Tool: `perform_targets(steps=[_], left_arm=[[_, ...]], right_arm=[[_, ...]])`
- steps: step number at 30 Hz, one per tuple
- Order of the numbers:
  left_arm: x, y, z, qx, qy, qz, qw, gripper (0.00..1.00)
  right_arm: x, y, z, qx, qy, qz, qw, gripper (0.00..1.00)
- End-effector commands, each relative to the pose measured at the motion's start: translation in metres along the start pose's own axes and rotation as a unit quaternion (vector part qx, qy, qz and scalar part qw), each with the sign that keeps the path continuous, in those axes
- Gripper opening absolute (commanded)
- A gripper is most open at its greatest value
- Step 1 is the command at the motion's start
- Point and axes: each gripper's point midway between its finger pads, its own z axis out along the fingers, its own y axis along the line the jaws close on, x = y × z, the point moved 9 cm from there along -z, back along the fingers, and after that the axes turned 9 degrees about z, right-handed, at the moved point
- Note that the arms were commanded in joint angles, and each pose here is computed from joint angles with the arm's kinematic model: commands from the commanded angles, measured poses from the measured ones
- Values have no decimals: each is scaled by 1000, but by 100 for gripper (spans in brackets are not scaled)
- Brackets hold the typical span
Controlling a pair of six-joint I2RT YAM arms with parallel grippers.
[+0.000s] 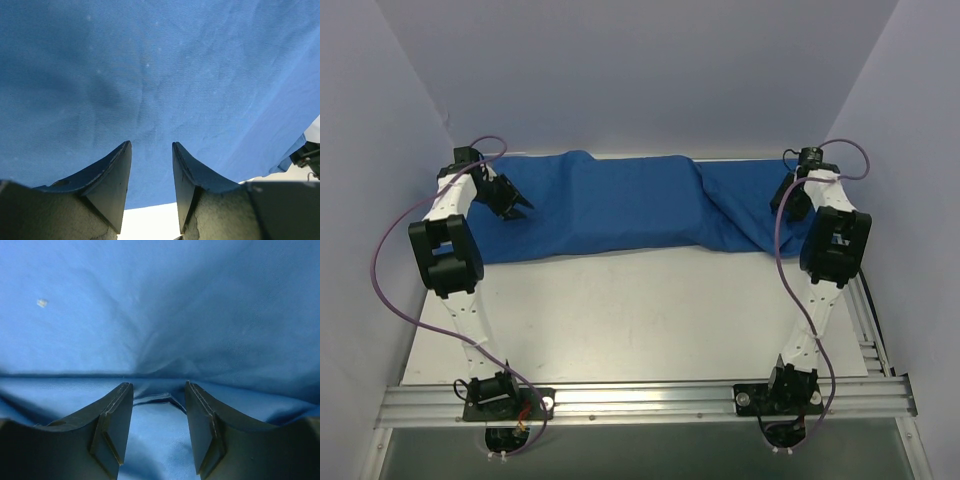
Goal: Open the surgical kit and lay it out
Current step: Open the surgical kit at the center of the board.
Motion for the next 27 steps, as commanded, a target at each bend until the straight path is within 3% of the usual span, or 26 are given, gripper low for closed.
perform_targets(steps=[1,7,17,27], left_arm=[[-3,-5,-13,17,-14,16,1000,47],[-2,-4,-14,16,-14,16,1000,47],[-2,-4,-13,17,-16,15,1000,47],[1,-2,-14,10,-13,13,1000,47]], right_arm=[[10,-4,6,2,23,-9,1000,45],[12,-4,8,2,23,-12,1000,37],[7,-4,-3,6,9,-14,1000,10],[-16,3,-40,14,-25,-1,1000,0]])
